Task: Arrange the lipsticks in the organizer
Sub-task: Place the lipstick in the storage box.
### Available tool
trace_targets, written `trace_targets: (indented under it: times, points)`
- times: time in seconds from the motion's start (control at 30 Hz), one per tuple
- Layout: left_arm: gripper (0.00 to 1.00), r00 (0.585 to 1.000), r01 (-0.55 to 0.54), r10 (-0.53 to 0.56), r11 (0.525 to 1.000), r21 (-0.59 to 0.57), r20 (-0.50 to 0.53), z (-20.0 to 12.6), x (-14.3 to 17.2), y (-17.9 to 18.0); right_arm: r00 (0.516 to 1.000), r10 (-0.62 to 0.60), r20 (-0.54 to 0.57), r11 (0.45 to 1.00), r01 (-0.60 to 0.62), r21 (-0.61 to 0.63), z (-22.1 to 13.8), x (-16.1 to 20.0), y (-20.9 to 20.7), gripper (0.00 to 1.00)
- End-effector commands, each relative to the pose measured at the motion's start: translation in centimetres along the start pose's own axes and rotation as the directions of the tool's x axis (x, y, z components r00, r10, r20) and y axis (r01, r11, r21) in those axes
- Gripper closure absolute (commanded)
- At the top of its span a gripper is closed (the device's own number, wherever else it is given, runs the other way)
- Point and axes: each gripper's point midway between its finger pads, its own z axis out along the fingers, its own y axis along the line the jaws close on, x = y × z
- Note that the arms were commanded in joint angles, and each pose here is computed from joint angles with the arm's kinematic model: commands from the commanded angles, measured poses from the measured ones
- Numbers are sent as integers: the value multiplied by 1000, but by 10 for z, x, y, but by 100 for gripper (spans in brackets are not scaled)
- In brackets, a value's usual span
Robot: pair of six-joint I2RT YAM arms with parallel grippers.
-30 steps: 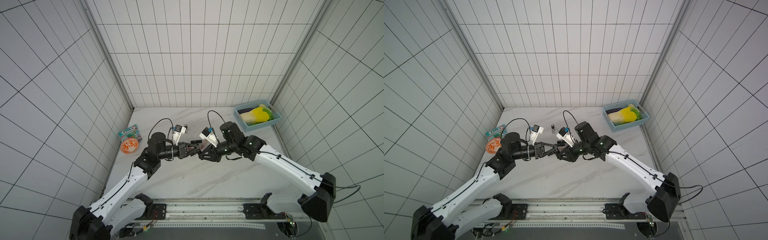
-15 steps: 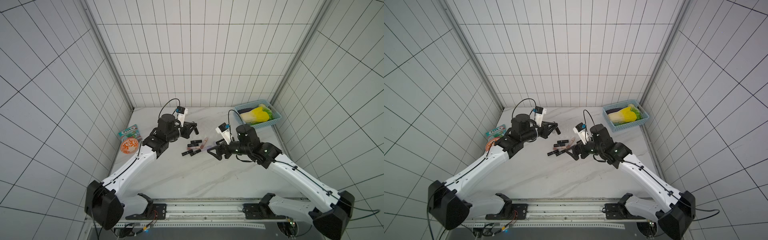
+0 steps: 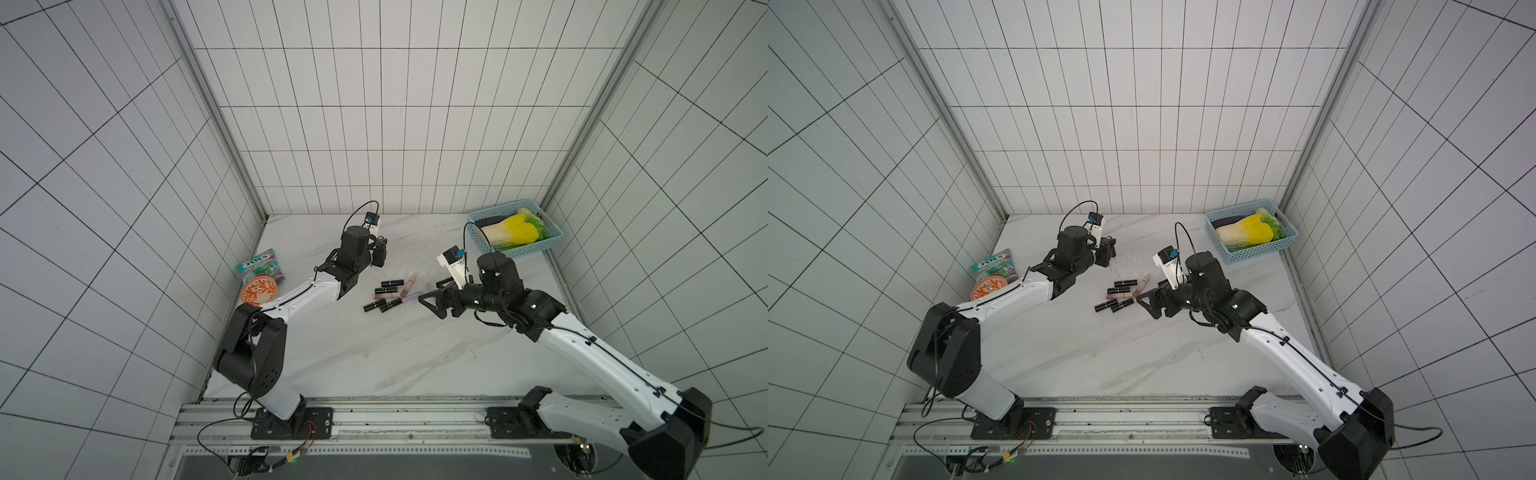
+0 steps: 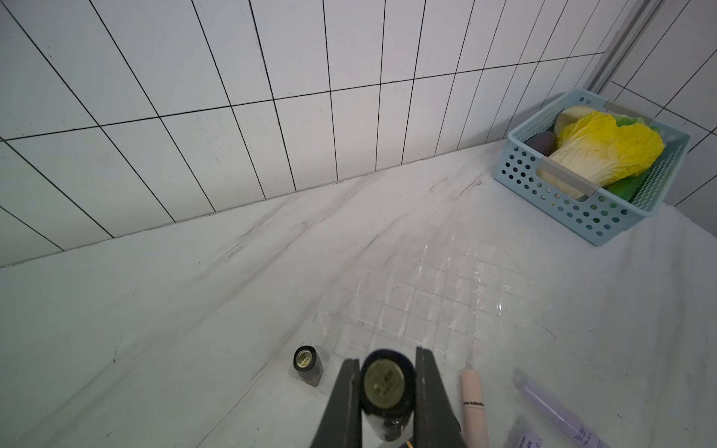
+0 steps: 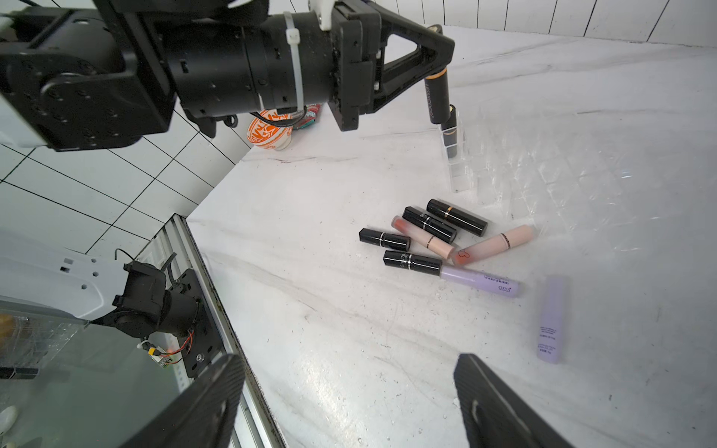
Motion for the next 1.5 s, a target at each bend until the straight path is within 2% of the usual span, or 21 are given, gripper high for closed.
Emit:
trace_targets:
  times: [0.0, 0.4, 0.87, 1.1, 1.23, 1.3, 1.47]
  points:
    - [99, 997, 7, -5, 1000, -24, 73, 15, -21, 10, 1000, 5, 15, 1000, -5, -4, -3, 5, -1, 11]
    - [98, 998, 17, -16, 1000, -12, 56, 59, -4, 13, 1000, 18, 8, 1000, -17, -13, -6, 18, -3, 13]
    - [98, 1000, 18, -18, 997, -70, 0, 76, 23, 25, 999, 32, -8, 999, -32, -26, -2, 22, -5, 14]
    - [88, 999, 34, -36, 996, -80, -19, 82, 33, 27, 999, 33, -12, 999, -33, -29, -3, 23, -5, 14]
    - [64, 999, 44, -46, 996, -81, -16, 78, 31, 26, 999, 20, -34, 1000, -21, -11, 4, 21, -10, 13]
    - [55, 998, 59, -59, 995, -75, 2, 70, 23, 25, 998, 12, -66, 1000, -11, 25, 12, 23, -19, 12]
    - [43, 991, 131, -132, 988, -76, -6, 22, 9, 15, 982, -8, -187, 991, 33, 127, 44, 28, -51, 17]
